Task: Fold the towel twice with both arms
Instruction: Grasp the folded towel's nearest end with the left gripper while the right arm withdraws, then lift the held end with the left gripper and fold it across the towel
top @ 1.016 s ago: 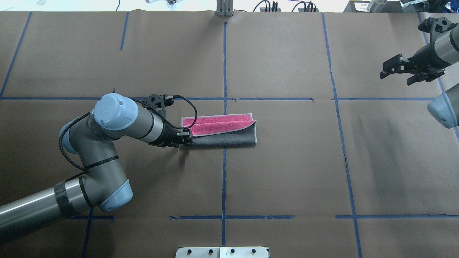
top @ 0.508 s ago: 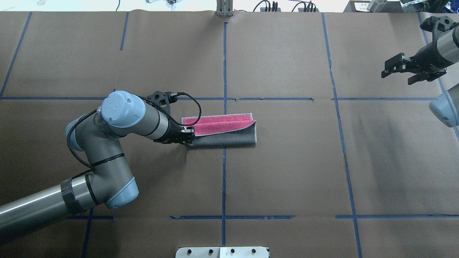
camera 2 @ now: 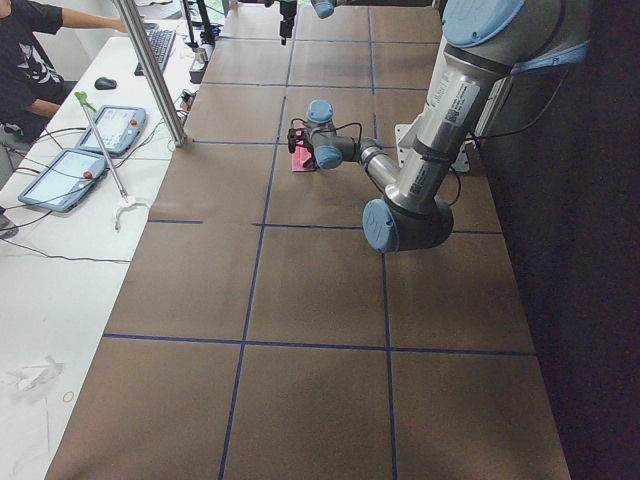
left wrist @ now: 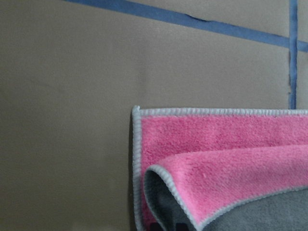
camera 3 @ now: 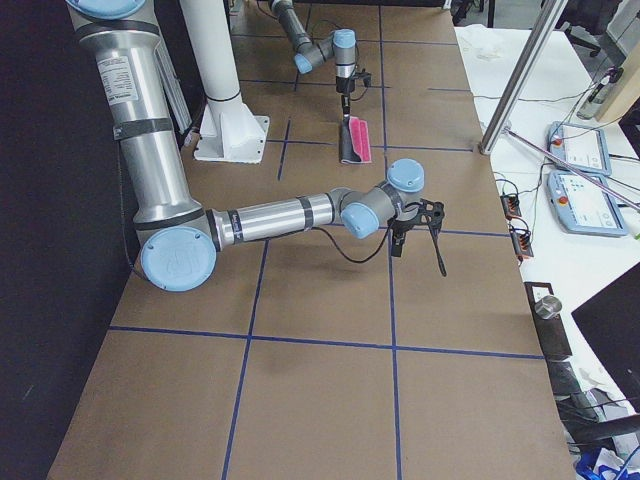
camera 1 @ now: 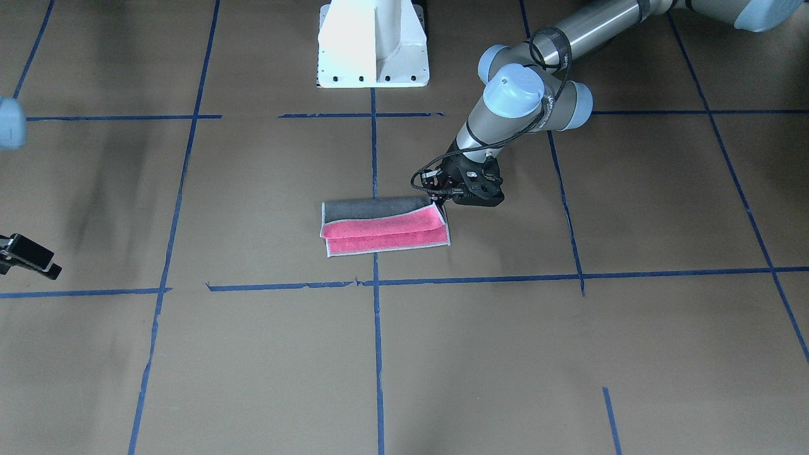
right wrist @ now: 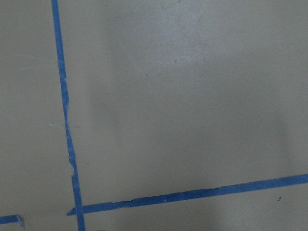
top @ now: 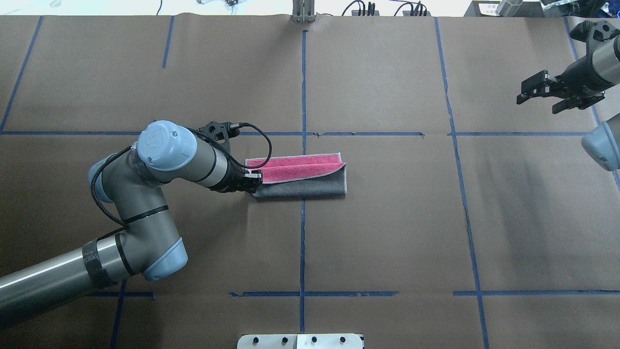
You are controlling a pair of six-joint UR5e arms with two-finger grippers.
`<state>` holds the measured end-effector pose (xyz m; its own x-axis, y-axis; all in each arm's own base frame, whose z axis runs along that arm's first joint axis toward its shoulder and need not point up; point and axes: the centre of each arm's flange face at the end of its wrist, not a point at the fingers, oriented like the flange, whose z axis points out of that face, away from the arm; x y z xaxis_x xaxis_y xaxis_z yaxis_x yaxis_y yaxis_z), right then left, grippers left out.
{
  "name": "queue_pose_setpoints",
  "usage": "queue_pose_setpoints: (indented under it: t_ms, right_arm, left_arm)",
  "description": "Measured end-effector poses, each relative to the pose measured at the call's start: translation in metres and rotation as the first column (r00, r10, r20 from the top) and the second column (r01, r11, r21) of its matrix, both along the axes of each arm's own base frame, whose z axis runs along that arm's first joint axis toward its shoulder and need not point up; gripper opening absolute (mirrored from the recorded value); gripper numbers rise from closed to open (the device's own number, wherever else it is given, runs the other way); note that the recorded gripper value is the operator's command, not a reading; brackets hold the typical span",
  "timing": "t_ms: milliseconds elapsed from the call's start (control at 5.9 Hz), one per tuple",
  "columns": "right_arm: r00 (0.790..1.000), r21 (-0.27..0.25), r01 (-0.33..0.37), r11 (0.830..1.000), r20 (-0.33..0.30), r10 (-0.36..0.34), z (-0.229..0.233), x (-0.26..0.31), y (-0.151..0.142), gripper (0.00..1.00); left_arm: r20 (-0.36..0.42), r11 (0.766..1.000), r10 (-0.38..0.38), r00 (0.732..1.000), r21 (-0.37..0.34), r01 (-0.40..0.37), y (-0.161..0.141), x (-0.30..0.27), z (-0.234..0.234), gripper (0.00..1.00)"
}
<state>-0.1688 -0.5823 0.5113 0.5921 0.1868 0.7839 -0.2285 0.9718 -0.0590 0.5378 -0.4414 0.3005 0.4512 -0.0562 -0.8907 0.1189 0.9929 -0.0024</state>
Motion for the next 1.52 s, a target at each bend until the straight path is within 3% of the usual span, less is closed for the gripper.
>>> queue_pose_setpoints:
  t_ms: [339,678,1186,1525]
  right_arm:
    - [1.0,-0.002,-0.004,1.0,-0.001,0.004,0.0,0.002,0.0,1.0]
    - [1.0,-0.004,-0.009,1.0,0.006,0.009,0.0,0.008,-0.002,1.0]
    - [1.0,-0.012,-0.013,1.0,0.018,0.014,0.0,0.015,-0.002,1.0]
    - [1.0,-0.013,-0.014,1.0,0.018,0.015,0.001,0.016,-0.002,1.0]
  left_arm:
    - [0.028,1.0,-0.013,1.0,-0.016,0.014,-0.007,-0.013,-0.022,0.0]
    - [0.091,1.0,-0.011,0.996,-0.025,0.013,-0.007,-0.016,-0.08,0.0]
    - [0.212,0.995,-0.023,0.977,0.105,0.001,-0.01,0.004,-0.136,0.0]
    - [0.257,0.989,-0.025,0.966,0.145,-0.012,-0.024,0.029,-0.17,0.0]
